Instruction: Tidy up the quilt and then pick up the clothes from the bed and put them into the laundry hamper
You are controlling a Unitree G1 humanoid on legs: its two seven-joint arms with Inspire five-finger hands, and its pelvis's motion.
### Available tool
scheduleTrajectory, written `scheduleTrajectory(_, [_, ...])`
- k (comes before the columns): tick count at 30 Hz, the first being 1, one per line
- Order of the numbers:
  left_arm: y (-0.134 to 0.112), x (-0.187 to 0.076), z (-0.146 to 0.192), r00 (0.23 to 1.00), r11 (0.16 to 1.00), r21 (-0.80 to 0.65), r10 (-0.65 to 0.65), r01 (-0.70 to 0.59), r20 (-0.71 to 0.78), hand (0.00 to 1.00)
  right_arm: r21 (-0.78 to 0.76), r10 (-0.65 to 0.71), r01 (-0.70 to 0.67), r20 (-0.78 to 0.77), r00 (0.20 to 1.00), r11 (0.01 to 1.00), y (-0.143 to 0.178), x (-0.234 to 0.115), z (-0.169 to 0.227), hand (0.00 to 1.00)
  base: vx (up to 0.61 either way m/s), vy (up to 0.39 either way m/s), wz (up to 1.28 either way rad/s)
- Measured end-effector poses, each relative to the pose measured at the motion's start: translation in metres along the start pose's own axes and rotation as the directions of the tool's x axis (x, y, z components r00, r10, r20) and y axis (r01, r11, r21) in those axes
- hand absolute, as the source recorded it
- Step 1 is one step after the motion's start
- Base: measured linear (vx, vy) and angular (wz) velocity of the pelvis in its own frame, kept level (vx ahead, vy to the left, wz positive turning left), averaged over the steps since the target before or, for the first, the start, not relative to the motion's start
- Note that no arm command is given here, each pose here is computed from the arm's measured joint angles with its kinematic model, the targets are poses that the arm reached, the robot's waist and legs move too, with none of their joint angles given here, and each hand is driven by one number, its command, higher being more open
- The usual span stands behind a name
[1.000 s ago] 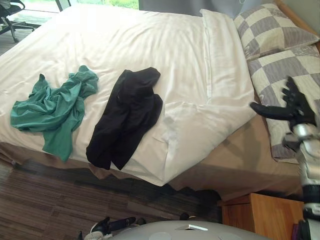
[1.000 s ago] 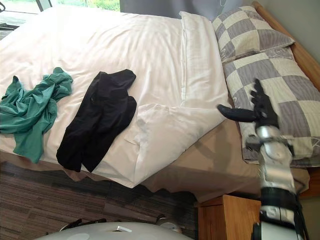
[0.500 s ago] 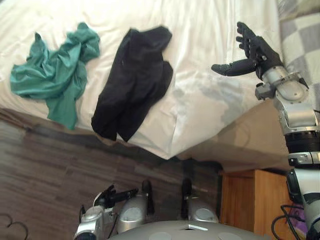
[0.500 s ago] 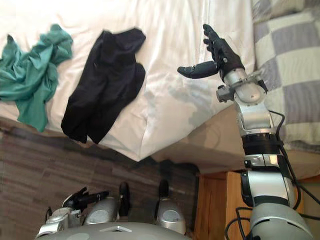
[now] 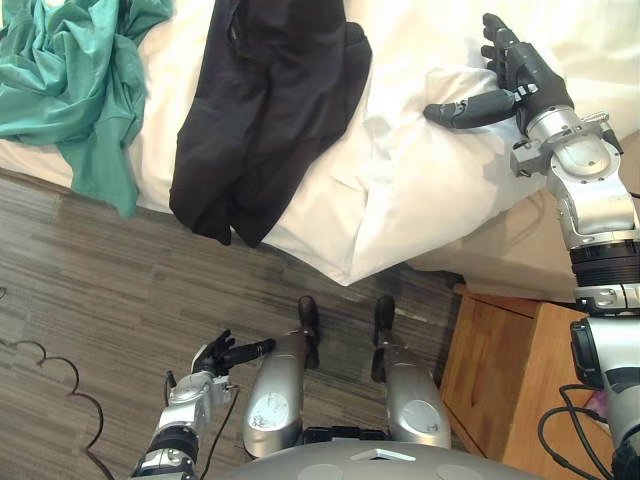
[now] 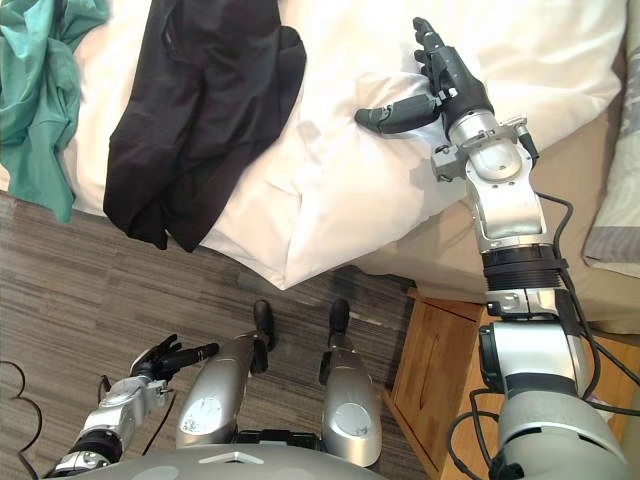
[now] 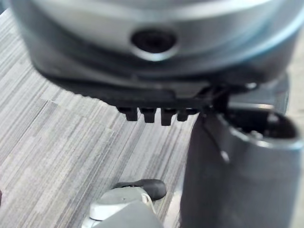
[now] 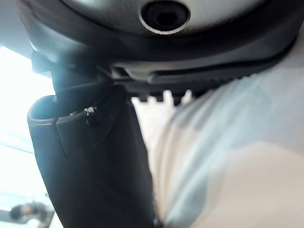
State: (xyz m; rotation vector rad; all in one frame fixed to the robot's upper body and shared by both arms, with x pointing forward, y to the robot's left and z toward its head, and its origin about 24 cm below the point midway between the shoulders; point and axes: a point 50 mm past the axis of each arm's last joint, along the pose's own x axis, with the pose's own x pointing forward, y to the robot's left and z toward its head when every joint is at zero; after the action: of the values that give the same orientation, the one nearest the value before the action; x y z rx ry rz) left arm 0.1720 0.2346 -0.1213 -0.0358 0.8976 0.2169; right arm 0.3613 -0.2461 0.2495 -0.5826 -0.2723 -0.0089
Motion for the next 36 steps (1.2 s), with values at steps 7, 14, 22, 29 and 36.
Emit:
scheduleTrajectory(7, [-0.005, 0.001, 0.002, 1.000, 0.999, 0.040, -0.018, 0.018, 0.001, 1.00, -0.120, 0.014, -0.016, -0.012, 1.000, 0.993, 0.000, 0.003, 0.002, 0.00, -0.01, 0.007, -0.01])
scheduleTrajectory(14, [-0.009, 0.001, 0.001, 0.999, 0.997, 0.064, -0.050, 0.050, 0.001, 1.00, -0.117, 0.008, -0.014, -0.059, 0.998, 0.993, 0.002, -0.002, -0.016, 0.00, 0.00, -0.014, -0.09])
scheduleTrajectory(22, [0.001, -0.009, -0.039, 0.993, 0.992, 0.125, -0.013, 0.027, -0.116, 1.00, 0.226, 0.067, 0.005, -0.309, 0.949, 0.974, 0.065, -0.084, -0.118, 0.00, 0.08, 0.002, -0.08])
scheduleTrajectory(29, [0.008, -0.023, -0.075, 0.973, 0.995, 0.100, 0.047, -0.025, -0.224, 1.00, 0.461, -0.074, 0.362, -0.532, 0.843, 0.810, 0.080, -0.183, -0.173, 1.00, 0.04, 0.036, -0.26])
scheduleTrajectory(36, [0.003, -0.029, -0.097, 0.954, 0.998, 0.042, 0.050, -0.040, -0.295, 1.00, 0.652, -0.145, 0.633, -0.640, 0.754, 0.417, 0.111, -0.238, -0.192, 1.00, -0.09, -0.036, -0.37])
